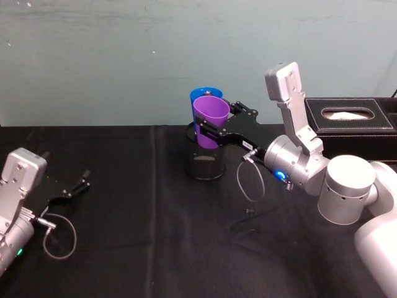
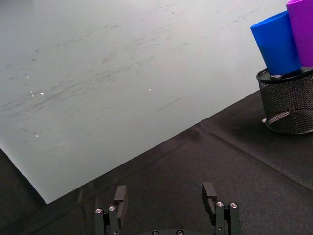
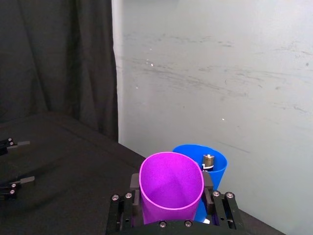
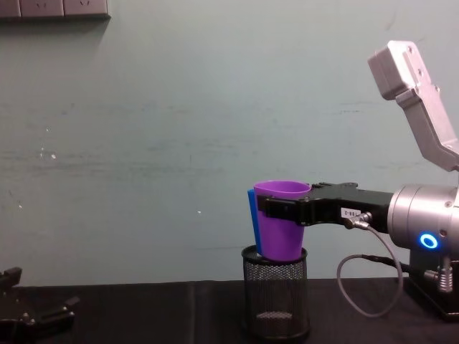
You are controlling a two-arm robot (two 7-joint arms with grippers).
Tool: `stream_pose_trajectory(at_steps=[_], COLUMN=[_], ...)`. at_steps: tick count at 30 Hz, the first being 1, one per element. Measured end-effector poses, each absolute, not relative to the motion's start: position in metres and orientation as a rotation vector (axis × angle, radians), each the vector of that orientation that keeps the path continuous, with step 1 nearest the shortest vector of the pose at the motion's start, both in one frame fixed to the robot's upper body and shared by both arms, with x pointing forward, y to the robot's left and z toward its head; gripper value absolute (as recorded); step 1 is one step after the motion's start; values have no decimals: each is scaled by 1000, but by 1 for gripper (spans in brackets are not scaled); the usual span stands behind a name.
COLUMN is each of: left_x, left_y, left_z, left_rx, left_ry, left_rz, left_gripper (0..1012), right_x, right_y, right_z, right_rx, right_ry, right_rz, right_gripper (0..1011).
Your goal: Pick up one cup with a gripper and tap it against the other cup.
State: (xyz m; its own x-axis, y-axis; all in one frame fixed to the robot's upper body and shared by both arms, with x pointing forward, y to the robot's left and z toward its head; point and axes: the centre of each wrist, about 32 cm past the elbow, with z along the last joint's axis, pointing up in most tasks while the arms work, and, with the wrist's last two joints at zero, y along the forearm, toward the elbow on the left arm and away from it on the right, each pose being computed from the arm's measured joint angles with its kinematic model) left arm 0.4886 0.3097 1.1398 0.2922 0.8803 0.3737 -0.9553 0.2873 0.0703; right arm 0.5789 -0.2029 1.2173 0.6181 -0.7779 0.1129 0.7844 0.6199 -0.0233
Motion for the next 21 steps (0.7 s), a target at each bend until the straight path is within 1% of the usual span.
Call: stream_pose_trajectory(at_steps=[21], left_x=[489], left_y=[310], left_z=[1140], left_rx=[305], left_ry=[-285], left_rz=[1248], left_gripper=[1000], right_x=[579], right_y=[-203], right_z=[1217], right_rx=[-73], right_ry=[-95], right_rz=[-900], right_gripper=[724])
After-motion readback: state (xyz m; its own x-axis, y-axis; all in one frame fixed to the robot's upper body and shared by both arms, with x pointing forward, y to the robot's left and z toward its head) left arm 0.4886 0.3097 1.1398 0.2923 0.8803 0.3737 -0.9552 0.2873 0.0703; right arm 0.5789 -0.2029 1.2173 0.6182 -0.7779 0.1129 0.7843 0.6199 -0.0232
